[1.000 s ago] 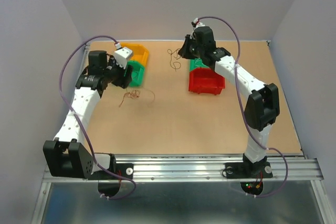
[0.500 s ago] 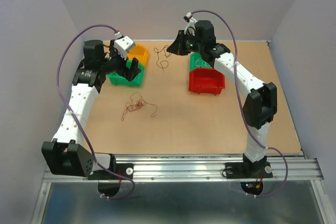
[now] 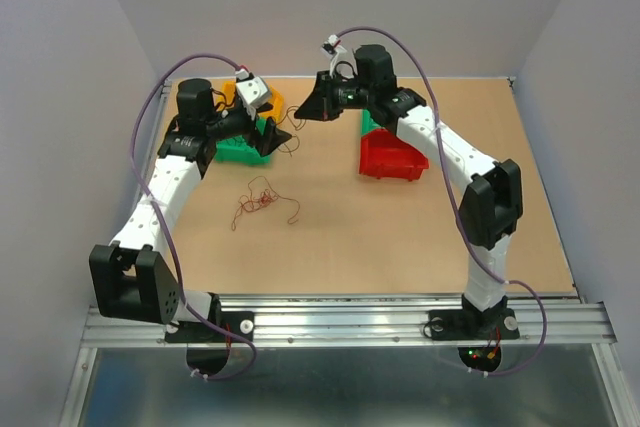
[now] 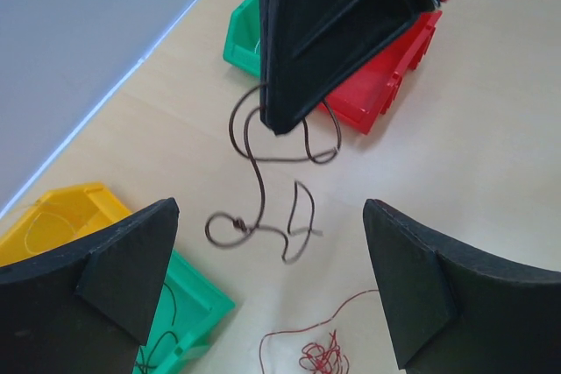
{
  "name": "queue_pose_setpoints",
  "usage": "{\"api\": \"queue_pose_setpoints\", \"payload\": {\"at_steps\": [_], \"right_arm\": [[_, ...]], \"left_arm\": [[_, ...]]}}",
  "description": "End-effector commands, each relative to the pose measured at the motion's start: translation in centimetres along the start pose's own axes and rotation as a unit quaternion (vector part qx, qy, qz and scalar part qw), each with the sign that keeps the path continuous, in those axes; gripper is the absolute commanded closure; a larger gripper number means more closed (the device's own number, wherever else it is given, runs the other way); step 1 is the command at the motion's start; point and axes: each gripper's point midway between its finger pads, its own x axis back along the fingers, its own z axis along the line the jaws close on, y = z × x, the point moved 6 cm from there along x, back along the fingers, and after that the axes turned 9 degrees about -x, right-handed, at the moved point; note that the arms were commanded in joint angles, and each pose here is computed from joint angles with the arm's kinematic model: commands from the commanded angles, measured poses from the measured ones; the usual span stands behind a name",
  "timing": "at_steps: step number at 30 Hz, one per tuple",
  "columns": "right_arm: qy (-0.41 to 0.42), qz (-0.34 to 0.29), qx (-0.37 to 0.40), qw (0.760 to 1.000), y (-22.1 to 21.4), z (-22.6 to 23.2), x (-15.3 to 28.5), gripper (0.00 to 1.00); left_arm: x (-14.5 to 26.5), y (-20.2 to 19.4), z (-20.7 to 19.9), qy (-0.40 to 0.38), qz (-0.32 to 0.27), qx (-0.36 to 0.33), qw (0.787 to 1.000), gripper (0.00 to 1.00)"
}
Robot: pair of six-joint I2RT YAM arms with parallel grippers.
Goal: Untangle the cables
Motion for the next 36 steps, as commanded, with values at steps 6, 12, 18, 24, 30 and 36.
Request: {"api": "queue_pose_setpoints", "payload": {"at_steps": [6, 12, 18, 24, 30, 36], "right_arm": [[0.083, -0.015, 0.072, 0.994, 1.3, 6.8, 0.3, 0.99], [0.086, -0.015, 0.08, 0.993, 1.0, 7.4, 0.8, 0.99], [0.076, -0.018, 0.083, 0.993, 0.8, 7.2, 1.0, 0.99], [0.083, -0.016, 0.082, 0.993, 0.9, 7.4, 0.9, 1.0], [0.085, -0.015, 0.079, 0.993, 0.8, 7.5, 1.1, 1.0], [0.074, -0.017, 0.073, 0.994, 0.5, 7.1, 1.2, 0.87]], "left_arm": [[-1.2, 3.8, 0.6, 0.01, -0.042, -0.049, 0.998, 0.09], [-1.4, 3.7, 0.0, -0.001, -0.041, -0.043, 0.998, 0.47], [-1.3, 3.3, -0.7, -0.013, -0.04, -0.034, 0.999, 0.37], [-1.4, 3.2, -1.1, -0.007, -0.034, -0.038, 0.999, 0.12], [-1.5, 3.0, -0.9, -0.007, -0.026, -0.036, 0.999, 0.4], [-1.6, 3.2, -0.9, -0.011, -0.026, -0.033, 0.999, 0.97]]}}
